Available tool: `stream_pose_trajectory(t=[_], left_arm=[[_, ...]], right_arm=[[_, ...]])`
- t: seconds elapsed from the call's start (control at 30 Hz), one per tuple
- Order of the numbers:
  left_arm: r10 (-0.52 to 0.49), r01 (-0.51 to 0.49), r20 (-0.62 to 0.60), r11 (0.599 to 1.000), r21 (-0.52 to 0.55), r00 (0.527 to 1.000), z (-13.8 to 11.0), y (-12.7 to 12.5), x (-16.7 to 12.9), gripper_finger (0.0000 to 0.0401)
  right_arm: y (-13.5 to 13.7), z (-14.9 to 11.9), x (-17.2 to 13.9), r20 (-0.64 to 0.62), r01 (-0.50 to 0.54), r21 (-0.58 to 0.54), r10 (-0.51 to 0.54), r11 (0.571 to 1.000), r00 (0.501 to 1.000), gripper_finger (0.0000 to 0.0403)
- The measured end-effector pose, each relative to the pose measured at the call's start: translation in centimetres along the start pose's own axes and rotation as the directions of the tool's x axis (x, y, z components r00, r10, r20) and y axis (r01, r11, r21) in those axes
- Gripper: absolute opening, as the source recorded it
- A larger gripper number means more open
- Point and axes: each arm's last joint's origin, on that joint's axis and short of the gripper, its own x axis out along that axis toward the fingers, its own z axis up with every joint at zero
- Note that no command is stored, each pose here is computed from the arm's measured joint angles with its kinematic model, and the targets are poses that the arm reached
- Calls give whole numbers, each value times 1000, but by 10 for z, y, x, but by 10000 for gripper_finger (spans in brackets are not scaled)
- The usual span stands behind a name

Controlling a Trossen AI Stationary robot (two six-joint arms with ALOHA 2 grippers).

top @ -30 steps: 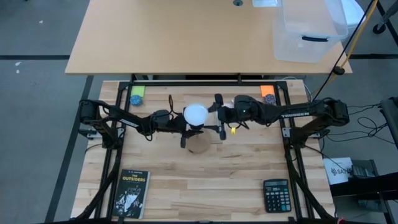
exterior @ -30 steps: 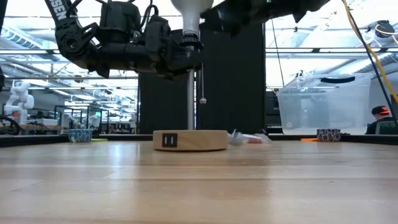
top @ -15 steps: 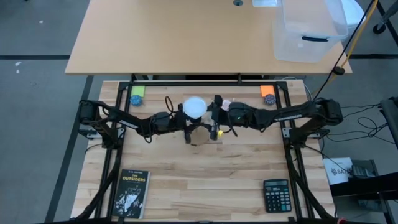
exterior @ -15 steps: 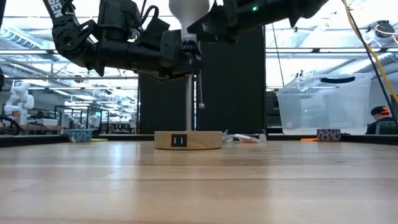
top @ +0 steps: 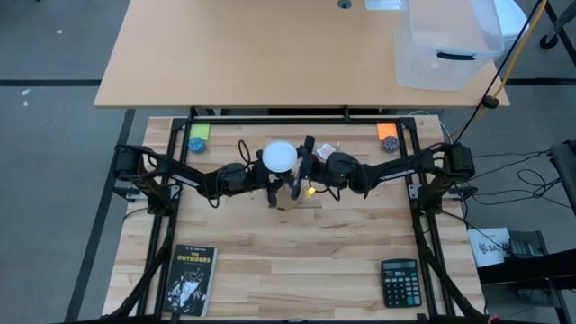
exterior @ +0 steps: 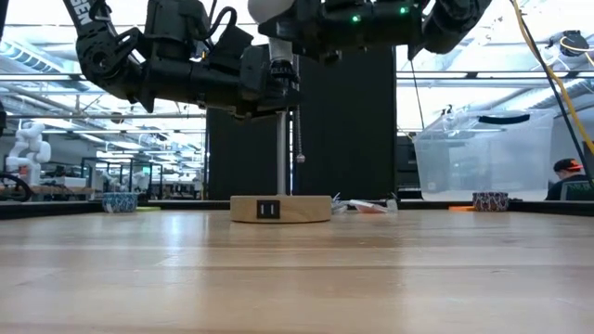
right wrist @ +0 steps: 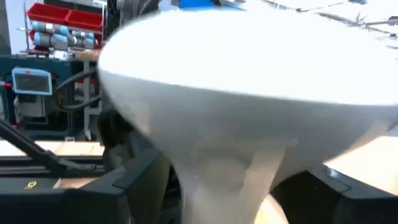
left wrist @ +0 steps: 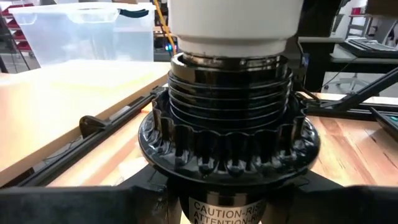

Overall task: Screw lightbulb
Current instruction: Remove the lightbulb from the lamp

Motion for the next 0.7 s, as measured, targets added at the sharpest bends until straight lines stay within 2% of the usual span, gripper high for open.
stream_pose_trajectory(t=[0.3, 0.5, 0.7], left_arm=[[-35, 35, -7, 999, 13, 999, -1, -1, 0, 143], [-108, 108, -10, 994, 20, 994, -1, -1, 0, 143], [-244, 244, -5, 970, 24, 970, -1, 1, 0, 143]], right_arm=[[0, 1, -1, -7, -9, -15, 9, 1000, 1000, 179], [0, 0, 0, -9, -73, -29, 72, 997, 997, 175], [-7, 4, -3, -18, -196, -31, 196, 980, 980, 169]])
